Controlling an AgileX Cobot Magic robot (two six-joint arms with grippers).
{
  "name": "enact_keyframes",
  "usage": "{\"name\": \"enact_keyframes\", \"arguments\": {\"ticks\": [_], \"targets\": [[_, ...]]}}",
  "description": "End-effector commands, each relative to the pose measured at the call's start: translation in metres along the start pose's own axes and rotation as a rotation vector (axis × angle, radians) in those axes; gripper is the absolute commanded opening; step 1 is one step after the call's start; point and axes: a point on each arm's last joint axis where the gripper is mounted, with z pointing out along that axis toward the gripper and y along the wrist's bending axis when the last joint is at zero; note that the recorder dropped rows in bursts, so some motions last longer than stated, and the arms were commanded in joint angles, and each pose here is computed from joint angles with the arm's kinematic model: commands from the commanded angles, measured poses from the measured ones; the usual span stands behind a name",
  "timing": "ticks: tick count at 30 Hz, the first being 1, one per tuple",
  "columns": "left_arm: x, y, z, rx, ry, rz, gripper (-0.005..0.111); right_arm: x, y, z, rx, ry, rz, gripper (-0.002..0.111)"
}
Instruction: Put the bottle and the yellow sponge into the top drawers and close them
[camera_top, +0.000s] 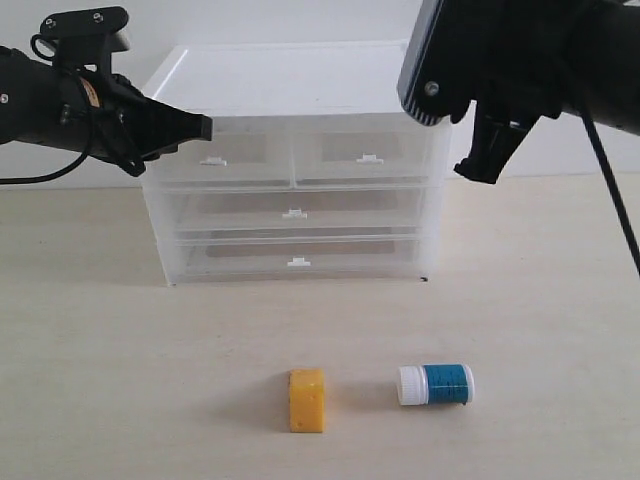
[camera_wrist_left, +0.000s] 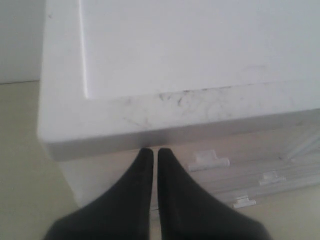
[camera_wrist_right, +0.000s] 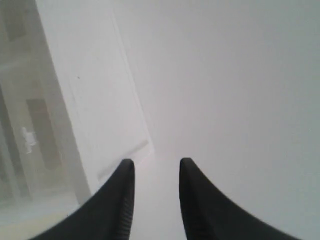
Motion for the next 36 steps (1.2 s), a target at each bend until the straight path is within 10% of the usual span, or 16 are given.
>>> {"name": "enact_keyframes", "arguments": {"ticks": [1, 15, 36], "targets": [[-0.006, -0.001, 0.006, 0.025, -0.078, 0.001, 0.004, 0.0, -0.003, -0.002, 0.038, 0.011, -0.015, 0.027], [-0.006, -0.001, 0.006, 0.025, -0.078, 0.001, 0.004, -0.003, 0.038, 0.016, -0.008, 0.02, -0.125, 0.027], [-0.006, -0.001, 0.006, 0.024, -0.077, 0.002, 0.004, 0.003, 0.104, 0.069, 0.268, 0.158, -0.26, 0.027]]}}
